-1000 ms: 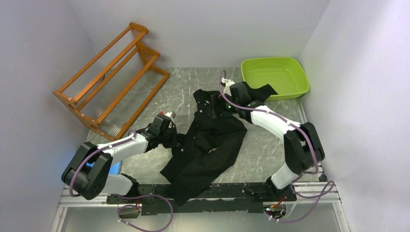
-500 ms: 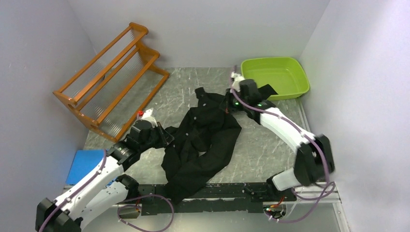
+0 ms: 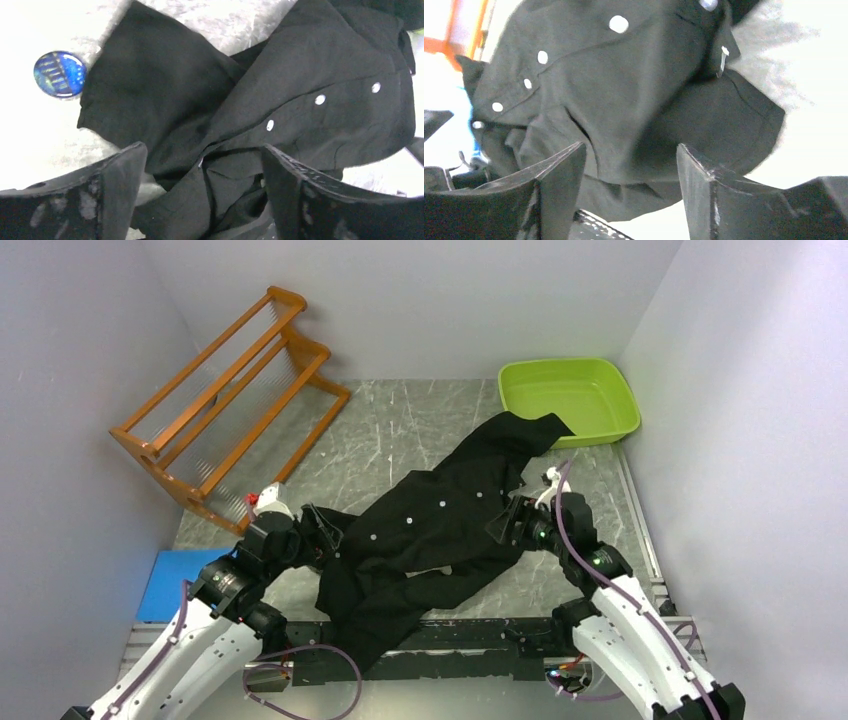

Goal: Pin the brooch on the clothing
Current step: Flatten out the clothes at the center of the board.

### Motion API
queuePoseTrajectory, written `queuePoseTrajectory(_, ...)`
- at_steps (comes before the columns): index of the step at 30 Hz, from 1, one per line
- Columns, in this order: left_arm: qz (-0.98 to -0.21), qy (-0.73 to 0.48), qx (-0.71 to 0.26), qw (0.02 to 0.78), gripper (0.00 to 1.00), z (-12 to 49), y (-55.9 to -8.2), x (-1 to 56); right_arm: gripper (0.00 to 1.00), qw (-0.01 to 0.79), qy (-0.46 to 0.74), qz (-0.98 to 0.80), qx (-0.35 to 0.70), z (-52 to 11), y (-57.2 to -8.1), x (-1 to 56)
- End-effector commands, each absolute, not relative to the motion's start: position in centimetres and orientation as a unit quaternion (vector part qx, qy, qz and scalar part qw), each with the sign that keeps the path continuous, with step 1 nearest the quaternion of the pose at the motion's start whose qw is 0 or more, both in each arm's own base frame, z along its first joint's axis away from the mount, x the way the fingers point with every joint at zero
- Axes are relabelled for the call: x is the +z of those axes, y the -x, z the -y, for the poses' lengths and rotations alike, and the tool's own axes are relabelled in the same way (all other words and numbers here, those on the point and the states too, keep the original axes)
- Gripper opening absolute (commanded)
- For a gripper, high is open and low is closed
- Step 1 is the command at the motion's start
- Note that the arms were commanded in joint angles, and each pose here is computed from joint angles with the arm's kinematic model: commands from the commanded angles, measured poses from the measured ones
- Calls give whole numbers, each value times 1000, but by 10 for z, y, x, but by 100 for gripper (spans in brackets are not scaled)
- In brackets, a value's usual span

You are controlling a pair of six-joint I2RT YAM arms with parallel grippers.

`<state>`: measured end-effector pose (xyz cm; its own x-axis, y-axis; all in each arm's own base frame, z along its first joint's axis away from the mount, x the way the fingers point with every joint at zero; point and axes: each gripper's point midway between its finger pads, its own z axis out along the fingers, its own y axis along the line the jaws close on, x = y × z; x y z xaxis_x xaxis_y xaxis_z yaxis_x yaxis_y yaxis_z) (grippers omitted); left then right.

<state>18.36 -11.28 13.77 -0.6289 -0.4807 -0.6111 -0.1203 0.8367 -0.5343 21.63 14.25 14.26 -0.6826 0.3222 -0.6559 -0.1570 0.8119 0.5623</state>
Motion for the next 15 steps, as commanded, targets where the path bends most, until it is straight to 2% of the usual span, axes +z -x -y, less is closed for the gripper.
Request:
queuePoseTrajectory(1, -870, 158, -200, 422, 94, 107, -196, 157, 83, 386, -113, -873, 275, -124, -208, 127)
queuePoseTrajectory(2, -871, 146, -200, 425, 94, 111, -201, 162, 86, 392, -113, -872, 270, -122, -211, 129)
queuePoseTrajectory(7, -888, 47, -200, 410, 95, 149, -237, 176, 88, 405, -101, -868, 269, -123, -235, 142)
queuePoseTrajectory(15, -913, -98, -276, 284, 95, 234, -283, 141, 95, 433, -128, -835, 316, -112, -299, 152)
